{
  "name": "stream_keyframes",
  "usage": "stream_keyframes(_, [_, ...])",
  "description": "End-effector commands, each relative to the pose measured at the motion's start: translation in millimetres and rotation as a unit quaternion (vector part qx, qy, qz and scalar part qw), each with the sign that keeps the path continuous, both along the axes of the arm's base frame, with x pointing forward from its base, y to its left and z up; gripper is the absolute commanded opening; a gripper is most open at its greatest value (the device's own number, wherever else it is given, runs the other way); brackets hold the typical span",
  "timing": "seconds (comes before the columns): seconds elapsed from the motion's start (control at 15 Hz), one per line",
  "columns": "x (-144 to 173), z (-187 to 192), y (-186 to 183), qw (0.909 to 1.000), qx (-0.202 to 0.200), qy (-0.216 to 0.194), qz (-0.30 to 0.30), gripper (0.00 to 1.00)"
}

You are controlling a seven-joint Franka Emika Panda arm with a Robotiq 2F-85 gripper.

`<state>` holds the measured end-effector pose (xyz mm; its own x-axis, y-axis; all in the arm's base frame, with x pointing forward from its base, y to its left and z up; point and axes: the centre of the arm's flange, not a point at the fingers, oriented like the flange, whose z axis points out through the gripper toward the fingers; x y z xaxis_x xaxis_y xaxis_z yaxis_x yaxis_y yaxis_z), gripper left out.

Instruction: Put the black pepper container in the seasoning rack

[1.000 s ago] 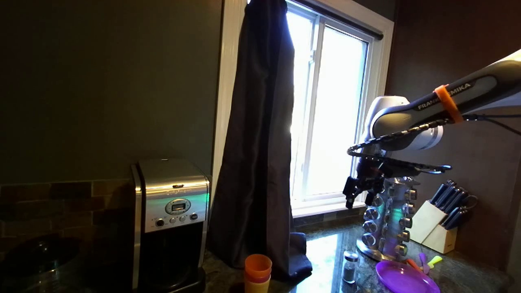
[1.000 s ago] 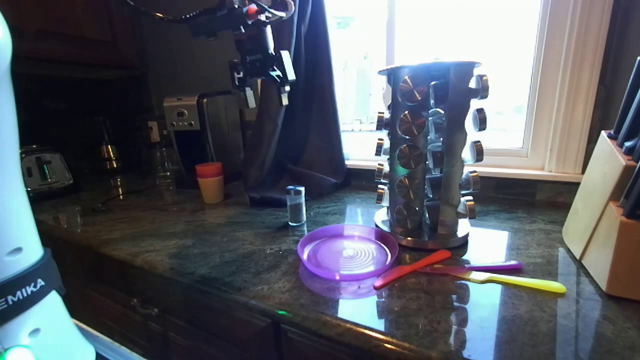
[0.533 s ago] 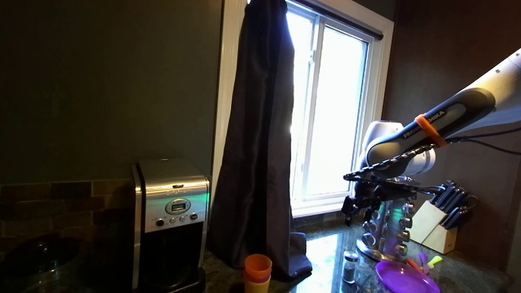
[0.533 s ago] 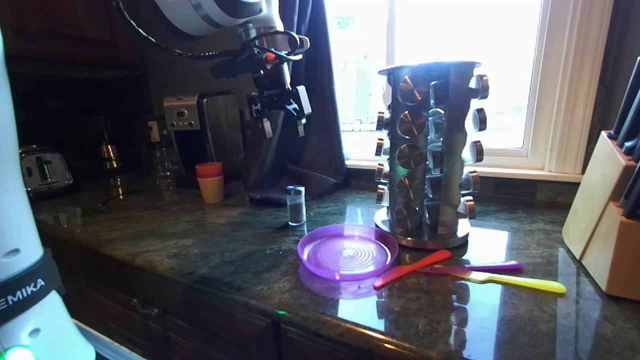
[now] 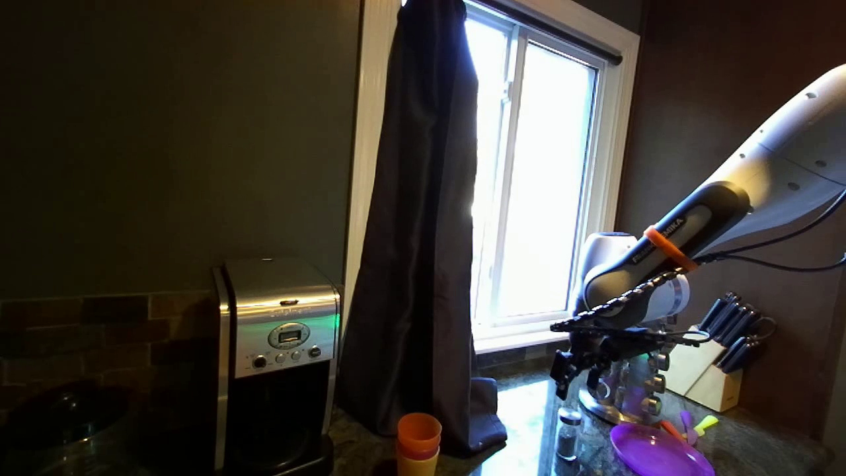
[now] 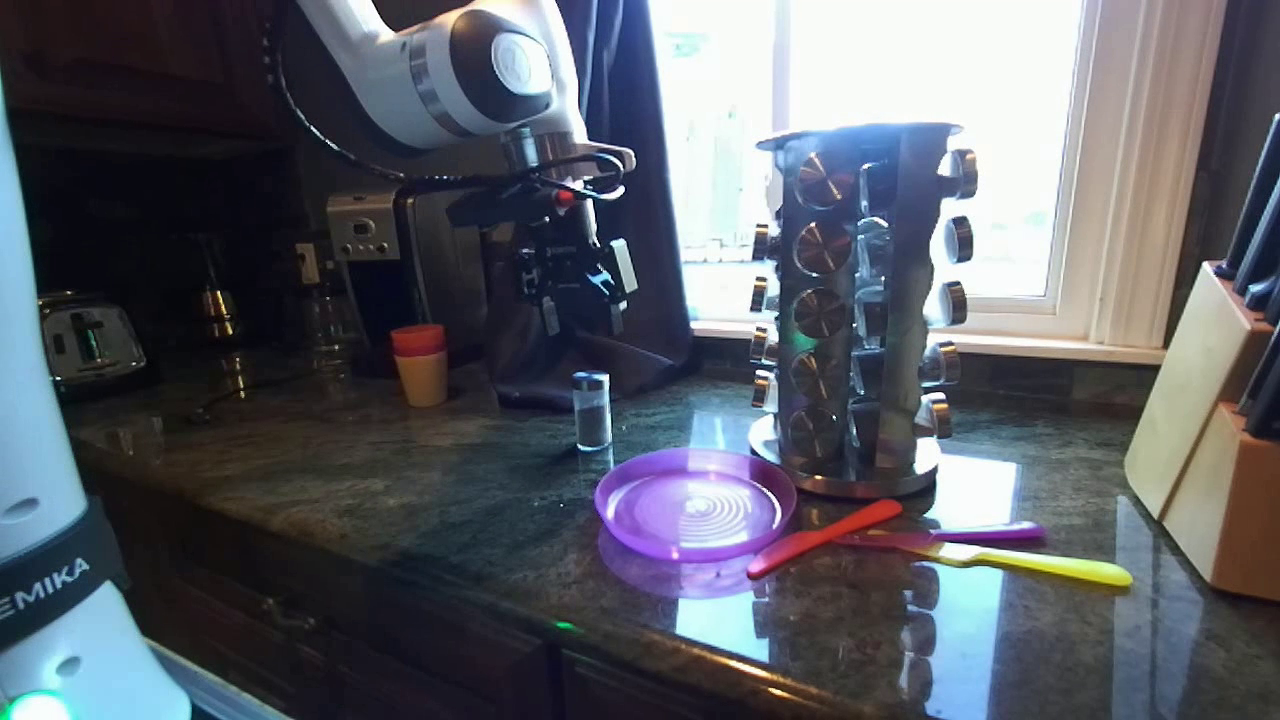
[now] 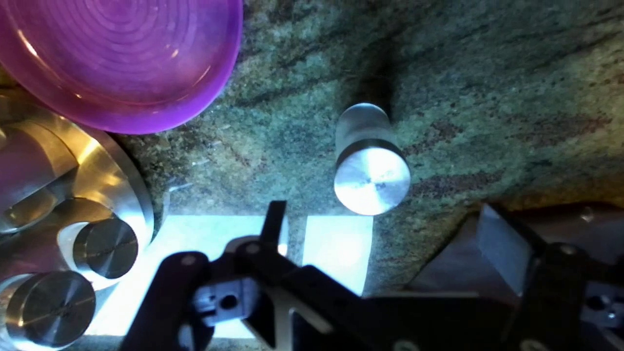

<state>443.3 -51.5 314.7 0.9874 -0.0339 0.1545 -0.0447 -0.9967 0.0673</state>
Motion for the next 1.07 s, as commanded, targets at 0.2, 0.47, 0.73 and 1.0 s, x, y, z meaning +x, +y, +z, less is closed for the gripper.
stream_keyframes(0.2, [1.6,-18.4,-2.9,0.9999,0.001,0.015,0.001,1.00])
stream_keyframes(0.47, [4.2,-23.3,-1.4,0.9998,-0.004,0.018,0.002,1.00])
stream_keyframes(0.73, [7.6,-46.0,-0.1,0.9997,0.006,0.022,0.005,1.00])
stream_keyframes(1.0, [6.8,-63.3,0.5,0.9998,0.002,0.020,-0.002,1.00])
